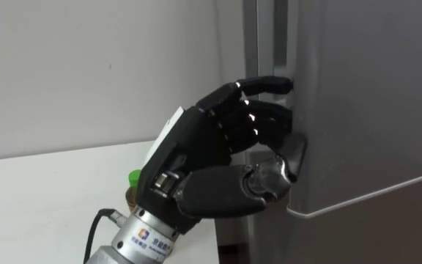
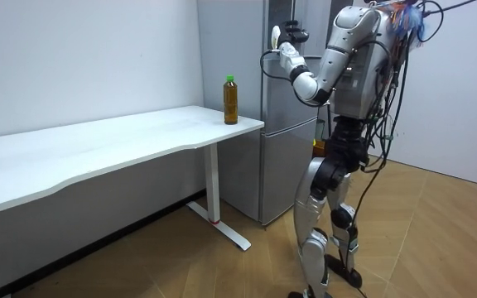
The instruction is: Put the bottle in the upper fridge
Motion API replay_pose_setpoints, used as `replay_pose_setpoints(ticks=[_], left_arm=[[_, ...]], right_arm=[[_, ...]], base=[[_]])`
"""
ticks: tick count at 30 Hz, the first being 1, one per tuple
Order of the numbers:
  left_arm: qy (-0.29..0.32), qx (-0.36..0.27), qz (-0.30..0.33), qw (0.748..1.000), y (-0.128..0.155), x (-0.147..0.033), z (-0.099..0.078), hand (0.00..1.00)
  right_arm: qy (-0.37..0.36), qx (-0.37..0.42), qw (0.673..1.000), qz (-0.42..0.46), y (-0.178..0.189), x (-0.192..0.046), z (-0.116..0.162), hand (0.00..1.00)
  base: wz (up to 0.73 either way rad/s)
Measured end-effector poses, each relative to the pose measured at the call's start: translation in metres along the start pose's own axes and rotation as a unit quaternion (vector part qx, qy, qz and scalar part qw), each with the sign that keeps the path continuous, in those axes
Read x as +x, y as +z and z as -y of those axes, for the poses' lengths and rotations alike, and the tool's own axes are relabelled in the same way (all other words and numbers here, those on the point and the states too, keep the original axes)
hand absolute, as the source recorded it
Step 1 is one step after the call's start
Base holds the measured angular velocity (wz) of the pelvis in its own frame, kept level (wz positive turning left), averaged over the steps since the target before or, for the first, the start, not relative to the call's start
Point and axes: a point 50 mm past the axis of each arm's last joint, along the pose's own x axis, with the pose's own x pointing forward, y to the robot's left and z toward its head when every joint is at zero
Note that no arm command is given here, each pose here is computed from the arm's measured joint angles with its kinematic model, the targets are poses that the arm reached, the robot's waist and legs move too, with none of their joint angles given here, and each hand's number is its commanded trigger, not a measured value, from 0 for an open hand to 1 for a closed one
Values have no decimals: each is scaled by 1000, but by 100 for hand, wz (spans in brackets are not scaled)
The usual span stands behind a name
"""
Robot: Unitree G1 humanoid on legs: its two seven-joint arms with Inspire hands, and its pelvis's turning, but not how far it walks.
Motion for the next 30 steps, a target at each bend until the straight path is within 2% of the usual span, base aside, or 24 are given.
replay_pose_setpoints(ticks=[22, 30], left_arm=[[-6, -3, -2, 1000, -1, 0, 3, 0], [-29, -19, 3, 999, -4, 5, 16, 0]], right_arm=[[-12, -17, 1000, 0, 1, 1, -1, 0], [-8, -32, 999, 1, 5, 2, -5, 0]], base=[[0], [-2]])
